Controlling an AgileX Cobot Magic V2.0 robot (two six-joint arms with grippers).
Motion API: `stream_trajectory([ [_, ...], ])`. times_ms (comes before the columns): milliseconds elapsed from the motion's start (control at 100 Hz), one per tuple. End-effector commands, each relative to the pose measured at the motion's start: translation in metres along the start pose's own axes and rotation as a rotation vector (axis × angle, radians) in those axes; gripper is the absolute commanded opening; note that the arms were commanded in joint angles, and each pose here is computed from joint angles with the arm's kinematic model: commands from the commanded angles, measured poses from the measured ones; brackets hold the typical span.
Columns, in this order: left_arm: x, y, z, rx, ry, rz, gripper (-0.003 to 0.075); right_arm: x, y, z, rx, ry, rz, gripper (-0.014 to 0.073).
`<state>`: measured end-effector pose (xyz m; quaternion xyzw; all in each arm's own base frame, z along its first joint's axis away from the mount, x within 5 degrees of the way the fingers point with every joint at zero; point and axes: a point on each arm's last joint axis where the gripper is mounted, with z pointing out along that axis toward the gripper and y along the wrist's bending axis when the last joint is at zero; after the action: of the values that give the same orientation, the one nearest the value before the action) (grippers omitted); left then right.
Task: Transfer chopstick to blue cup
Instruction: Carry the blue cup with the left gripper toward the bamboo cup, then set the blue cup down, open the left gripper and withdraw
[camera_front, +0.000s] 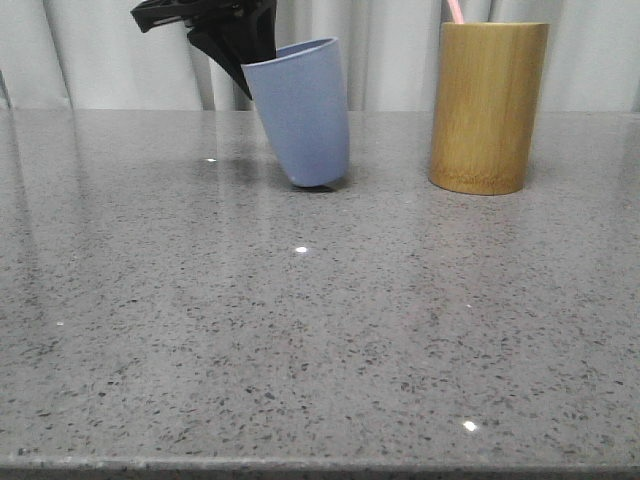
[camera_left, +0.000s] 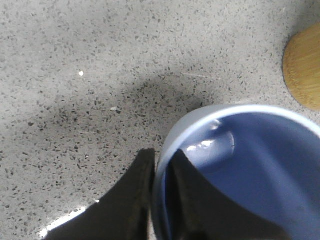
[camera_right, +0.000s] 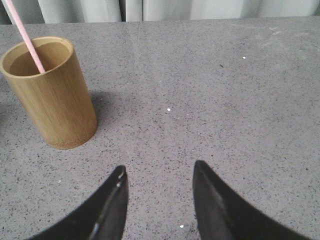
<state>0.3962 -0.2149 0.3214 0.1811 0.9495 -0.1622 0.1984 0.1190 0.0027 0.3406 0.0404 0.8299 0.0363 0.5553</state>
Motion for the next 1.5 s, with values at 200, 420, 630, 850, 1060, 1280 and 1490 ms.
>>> stream_trajectory([
  [200,-0.009,-0.014,-0.039,0.04,-0.129,0.022,0.0318,-0.018,0.001,-0.004,-0.005,-0.113,-0.016,0.0335],
  [420,-0.017,-0.02,-0.055,0.058,-0.19,0.032,0.0319,-0.019,0.001,-0.004,-0.006,-0.114,-0.016,0.0335],
  [630,-0.018,-0.023,-0.068,0.063,-0.212,0.041,0.0316,-0.019,0.001,-0.004,-0.006,-0.114,-0.016,0.0335],
  [850,-0.013,-0.018,-0.095,-0.029,-0.249,0.066,0.0316,-0.018,0.001,-0.004,-0.005,-0.113,-0.016,0.0335],
  [1060,-0.003,-0.004,-0.133,-0.195,-0.311,0.031,0.0316,-0.018,0.001,-0.004,-0.004,-0.107,-0.016,0.0335],
  [1280,0.019,0.021,-0.166,-0.26,-0.343,-0.04,0.0316,-0.016,0.001,-0.004,0.0,-0.081,-0.016,0.0335],
  [1490,0.057,0.039,-0.191,-0.292,-0.408,-0.091,0.0316,-0.015,0.001,-0.004,0.001,-0.074,-0.017,0.0335],
])
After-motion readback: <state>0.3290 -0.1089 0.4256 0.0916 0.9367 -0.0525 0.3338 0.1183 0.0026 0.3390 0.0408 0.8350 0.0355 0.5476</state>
